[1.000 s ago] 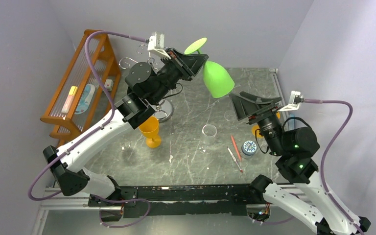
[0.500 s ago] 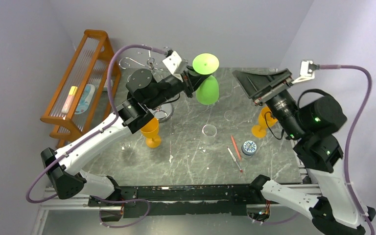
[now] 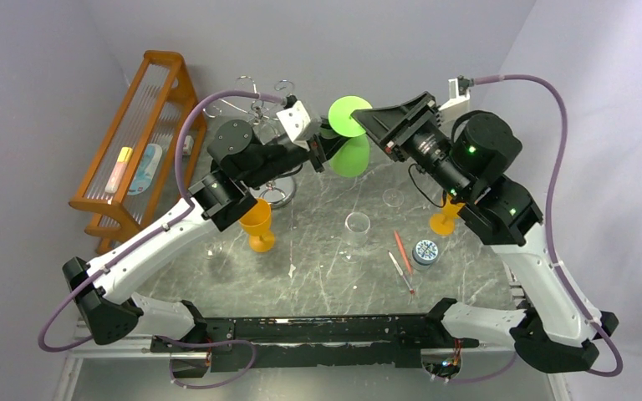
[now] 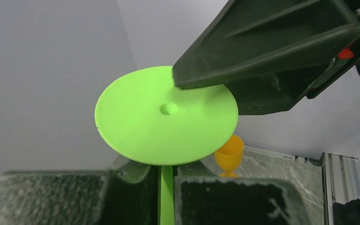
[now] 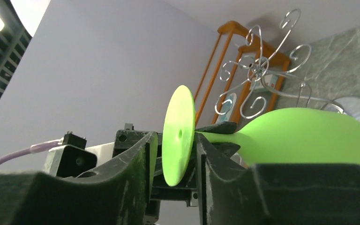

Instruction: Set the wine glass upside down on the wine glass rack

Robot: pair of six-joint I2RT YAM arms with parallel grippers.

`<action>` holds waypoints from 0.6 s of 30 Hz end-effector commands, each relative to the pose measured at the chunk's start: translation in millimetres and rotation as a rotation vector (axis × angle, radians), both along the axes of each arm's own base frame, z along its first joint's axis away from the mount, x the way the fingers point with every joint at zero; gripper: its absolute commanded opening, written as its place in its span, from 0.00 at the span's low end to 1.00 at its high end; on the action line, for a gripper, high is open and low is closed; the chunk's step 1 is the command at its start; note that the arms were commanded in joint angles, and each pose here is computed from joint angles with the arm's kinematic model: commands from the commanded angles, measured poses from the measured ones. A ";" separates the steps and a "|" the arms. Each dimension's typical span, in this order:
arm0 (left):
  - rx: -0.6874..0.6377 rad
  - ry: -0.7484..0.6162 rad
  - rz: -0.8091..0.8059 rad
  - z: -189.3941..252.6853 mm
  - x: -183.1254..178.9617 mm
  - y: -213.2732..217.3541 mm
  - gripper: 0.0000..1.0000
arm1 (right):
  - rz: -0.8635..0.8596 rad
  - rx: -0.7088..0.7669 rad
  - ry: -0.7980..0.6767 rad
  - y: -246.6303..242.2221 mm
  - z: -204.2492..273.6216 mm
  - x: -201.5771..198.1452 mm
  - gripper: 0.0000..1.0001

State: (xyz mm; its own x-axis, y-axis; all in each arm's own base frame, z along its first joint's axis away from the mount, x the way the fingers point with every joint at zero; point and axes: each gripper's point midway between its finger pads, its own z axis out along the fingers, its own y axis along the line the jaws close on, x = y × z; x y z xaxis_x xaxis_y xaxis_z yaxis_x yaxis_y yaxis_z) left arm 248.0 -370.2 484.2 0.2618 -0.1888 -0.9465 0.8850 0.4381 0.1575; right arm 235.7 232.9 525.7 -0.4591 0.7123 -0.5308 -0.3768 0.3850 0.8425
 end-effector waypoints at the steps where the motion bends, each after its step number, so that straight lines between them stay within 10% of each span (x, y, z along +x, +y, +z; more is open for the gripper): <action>1: -0.011 -0.035 -0.016 -2.3 -5.4 0.2 0.05 | 0.047 0.037 0.082 12.4 -11.8 0.2 0.29; 5: -0.040 -0.015 0.003 -2.9 -5.2 5.9 0.06 | 0.036 0.082 0.120 11.0 -21.1 1.2 0.00; 10: -0.097 0.062 0.018 -6.7 -10.8 19.3 0.85 | -0.016 0.130 0.101 2.0 -18.0 5.8 0.00; 18: -0.245 0.398 0.005 -13.1 -30.4 47.3 0.96 | -0.153 0.103 0.016 -21.5 -15.6 17.3 0.00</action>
State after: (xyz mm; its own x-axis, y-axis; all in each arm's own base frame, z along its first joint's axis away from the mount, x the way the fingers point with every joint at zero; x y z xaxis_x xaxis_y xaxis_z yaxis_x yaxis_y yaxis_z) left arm 228.2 -338.9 454.8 0.0675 -0.2744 -0.9592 0.8882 0.4544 -0.0675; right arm 250.4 229.0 499.5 -0.4511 0.7897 -0.4159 -0.2652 0.3264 0.9073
